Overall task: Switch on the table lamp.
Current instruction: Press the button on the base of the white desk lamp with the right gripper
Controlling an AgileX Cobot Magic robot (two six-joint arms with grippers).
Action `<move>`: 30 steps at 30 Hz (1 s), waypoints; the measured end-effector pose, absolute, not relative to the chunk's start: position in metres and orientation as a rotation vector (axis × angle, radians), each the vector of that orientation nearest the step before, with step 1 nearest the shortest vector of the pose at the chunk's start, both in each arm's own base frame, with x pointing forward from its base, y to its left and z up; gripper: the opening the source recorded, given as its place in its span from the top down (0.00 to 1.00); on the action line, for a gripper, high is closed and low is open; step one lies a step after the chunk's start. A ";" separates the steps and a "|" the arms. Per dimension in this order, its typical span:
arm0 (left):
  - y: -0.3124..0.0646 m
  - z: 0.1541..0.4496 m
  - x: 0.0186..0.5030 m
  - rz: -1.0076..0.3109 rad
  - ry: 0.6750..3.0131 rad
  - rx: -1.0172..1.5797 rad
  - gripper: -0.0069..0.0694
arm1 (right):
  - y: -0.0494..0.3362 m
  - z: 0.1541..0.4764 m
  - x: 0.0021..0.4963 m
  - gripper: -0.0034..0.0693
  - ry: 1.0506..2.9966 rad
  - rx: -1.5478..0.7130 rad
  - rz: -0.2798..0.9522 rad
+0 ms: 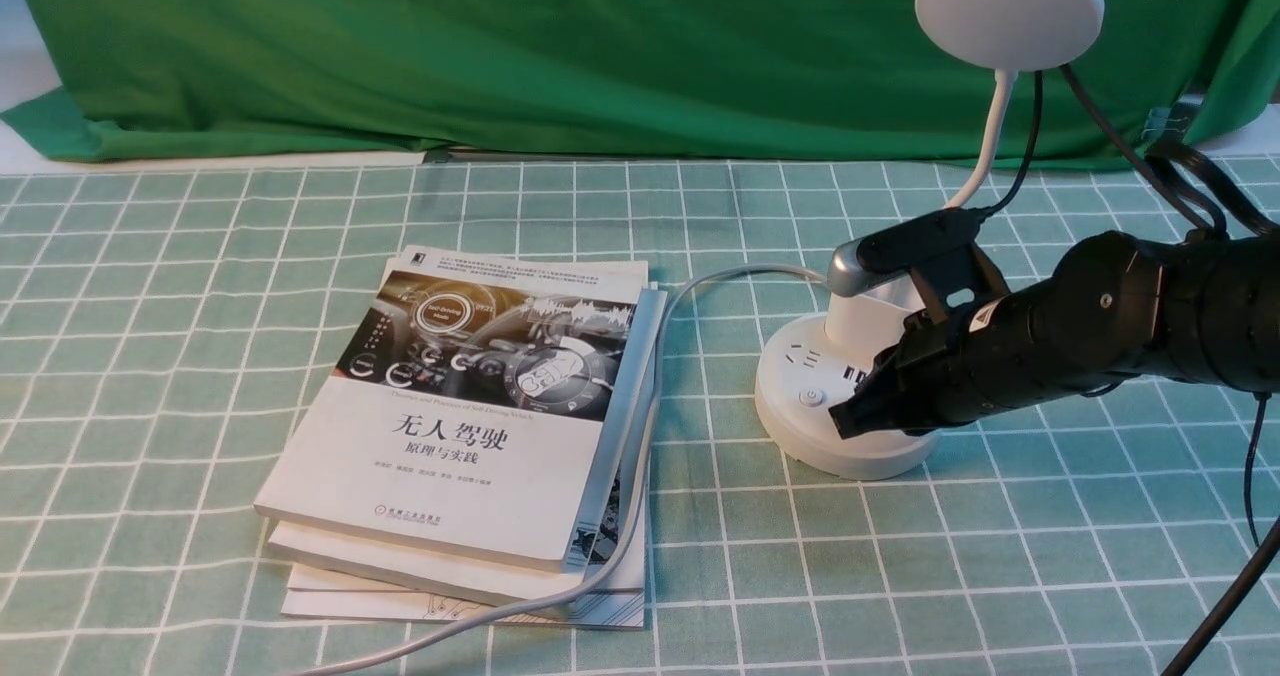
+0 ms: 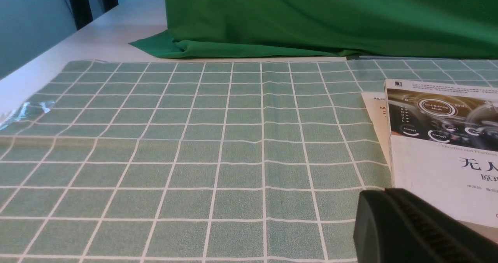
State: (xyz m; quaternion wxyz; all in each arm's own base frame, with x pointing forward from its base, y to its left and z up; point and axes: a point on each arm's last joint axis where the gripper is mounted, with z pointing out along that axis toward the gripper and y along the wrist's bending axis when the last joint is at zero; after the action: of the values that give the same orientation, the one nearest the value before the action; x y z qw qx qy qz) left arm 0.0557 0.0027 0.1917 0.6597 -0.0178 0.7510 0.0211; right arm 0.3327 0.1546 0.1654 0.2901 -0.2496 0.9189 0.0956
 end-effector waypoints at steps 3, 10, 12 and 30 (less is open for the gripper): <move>0.003 0.192 0.056 0.048 1.700 -0.040 0.88 | 0.161 0.163 0.331 0.90 2.447 -0.685 0.261; 0.003 0.192 0.056 0.048 1.700 -0.040 0.88 | 0.165 0.161 0.331 0.90 2.449 -0.693 0.266; 0.003 0.192 0.056 0.048 1.700 -0.040 0.88 | 0.165 0.164 0.331 0.90 2.442 -0.690 0.269; 0.003 0.192 0.056 0.048 1.700 -0.040 0.88 | 0.150 0.183 0.323 0.90 2.438 -0.704 0.256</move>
State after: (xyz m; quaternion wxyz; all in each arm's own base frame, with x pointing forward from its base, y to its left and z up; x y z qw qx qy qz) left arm 0.0557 0.0027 0.1917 0.6597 -0.0178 0.7510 0.0211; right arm 0.3228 0.1502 0.1833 0.2912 -0.2642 0.9144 0.0959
